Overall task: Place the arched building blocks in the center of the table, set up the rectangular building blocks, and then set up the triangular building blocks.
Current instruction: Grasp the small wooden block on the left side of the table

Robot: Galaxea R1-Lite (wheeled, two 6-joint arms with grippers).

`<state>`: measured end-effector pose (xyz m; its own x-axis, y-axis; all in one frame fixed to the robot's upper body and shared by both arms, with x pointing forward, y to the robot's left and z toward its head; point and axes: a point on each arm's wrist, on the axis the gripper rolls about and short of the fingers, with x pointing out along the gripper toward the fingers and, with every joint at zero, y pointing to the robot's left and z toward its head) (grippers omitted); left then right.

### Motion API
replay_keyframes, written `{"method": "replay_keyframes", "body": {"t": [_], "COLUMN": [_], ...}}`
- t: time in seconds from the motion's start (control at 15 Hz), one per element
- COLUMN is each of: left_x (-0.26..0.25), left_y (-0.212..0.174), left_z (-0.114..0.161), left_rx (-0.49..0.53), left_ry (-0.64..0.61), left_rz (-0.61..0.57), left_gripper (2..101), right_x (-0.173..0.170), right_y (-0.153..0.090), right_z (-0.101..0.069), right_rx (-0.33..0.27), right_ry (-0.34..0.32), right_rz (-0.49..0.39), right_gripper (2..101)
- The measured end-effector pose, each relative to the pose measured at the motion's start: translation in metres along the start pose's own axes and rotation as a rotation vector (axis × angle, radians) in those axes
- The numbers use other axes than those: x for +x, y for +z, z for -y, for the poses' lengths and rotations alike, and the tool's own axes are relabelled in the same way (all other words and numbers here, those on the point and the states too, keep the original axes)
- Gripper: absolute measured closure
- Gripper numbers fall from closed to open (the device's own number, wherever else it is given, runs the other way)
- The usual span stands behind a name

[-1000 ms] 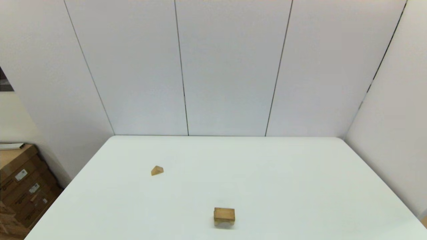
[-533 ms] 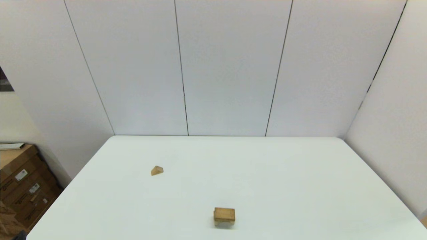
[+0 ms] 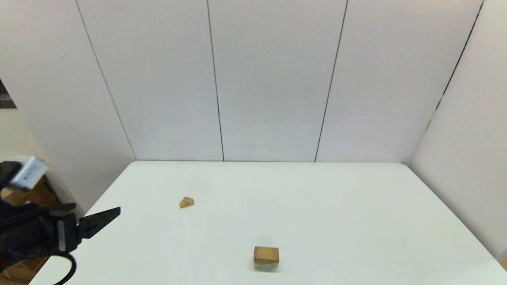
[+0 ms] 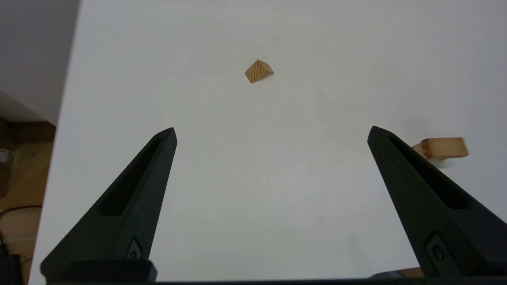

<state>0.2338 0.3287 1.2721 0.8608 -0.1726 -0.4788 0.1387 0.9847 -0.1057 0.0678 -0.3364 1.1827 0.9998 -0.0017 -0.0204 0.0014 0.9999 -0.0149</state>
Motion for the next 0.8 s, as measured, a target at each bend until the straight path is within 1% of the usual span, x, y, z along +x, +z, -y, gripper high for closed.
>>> {"method": "replay_keyframes", "body": {"t": [0.07, 0.2, 0.53, 0.67, 0.8], "left_x": [0.026, 0.075, 0.187, 0.215, 0.230], "left_y": [0.005, 0.010, 0.015, 0.011, 0.005], "left_z": [-0.004, -0.011, -0.032, -0.037, -0.041], "left_rx": [0.024, 0.090, 0.289, 0.363, 0.407], "left_ry": [-0.017, -0.047, -0.093, -0.121, -0.177], "left_rz": [-0.041, -0.086, -0.123, -0.198, -0.258], "left_gripper": [5.4, 5.4, 5.4, 5.4, 5.4], "right_x": [0.000, 0.000, 0.000, 0.000, 0.000], "right_y": [0.000, 0.000, 0.000, 0.000, 0.000], "right_z": [0.000, 0.000, 0.000, 0.000, 0.000], "right_rx": [0.000, 0.000, 0.000, 0.000, 0.000], "right_ry": [0.000, 0.000, 0.000, 0.000, 0.000], "right_rz": [0.000, -0.001, -0.001, -0.001, -0.001], "right_gripper": [5.0, 4.9, 4.9, 4.9, 4.9]}}
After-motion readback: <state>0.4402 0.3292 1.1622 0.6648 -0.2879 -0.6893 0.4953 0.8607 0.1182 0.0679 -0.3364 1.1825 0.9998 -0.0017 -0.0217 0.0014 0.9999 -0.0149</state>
